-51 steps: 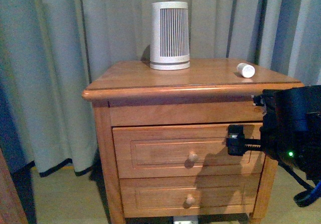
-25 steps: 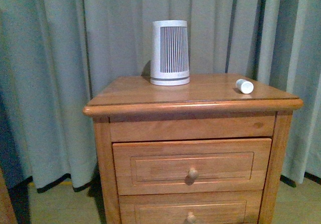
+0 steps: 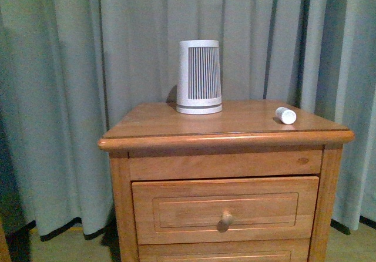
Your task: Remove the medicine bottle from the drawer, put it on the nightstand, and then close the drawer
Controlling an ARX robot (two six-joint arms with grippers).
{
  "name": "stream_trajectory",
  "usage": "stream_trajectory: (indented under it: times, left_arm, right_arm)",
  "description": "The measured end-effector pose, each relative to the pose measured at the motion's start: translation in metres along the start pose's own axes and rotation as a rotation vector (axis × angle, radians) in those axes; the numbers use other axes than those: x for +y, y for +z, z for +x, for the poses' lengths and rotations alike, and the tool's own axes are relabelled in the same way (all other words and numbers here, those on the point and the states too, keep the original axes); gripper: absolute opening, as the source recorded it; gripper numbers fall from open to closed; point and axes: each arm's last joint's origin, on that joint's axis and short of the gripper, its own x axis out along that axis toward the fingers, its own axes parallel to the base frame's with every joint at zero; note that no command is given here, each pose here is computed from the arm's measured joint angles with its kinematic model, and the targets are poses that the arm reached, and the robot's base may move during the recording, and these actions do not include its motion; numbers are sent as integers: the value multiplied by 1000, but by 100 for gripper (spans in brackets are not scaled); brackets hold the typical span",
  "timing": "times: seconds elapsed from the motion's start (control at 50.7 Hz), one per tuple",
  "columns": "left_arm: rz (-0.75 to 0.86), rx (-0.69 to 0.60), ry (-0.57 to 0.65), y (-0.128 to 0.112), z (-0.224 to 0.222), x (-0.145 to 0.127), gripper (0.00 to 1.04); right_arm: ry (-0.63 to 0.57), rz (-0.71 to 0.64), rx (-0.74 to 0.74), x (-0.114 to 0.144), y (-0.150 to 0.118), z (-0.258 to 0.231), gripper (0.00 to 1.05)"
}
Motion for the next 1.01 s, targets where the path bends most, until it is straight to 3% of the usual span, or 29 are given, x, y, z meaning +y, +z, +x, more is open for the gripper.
stream_trajectory:
  times: [0.316, 0.395, 0.474, 0.908, 1.007]
  left_arm:
    - [0, 0, 0, 0, 0, 0, 98]
    - [0, 0, 0, 0, 0, 0, 98]
    - [0, 0, 0, 0, 0, 0, 98]
    - [0, 0, 0, 0, 0, 0, 98]
    - [0, 0, 0, 0, 0, 0, 98]
  right_arm:
    - [24, -38, 12, 0, -12, -4, 96]
    - [209, -70, 14, -1, -16, -9, 83]
    - [307, -80, -18, 0, -17, -12, 71]
    - [312, -98, -24, 0, -20, -12, 2]
    - [312, -101, -25, 0, -20, -12, 3]
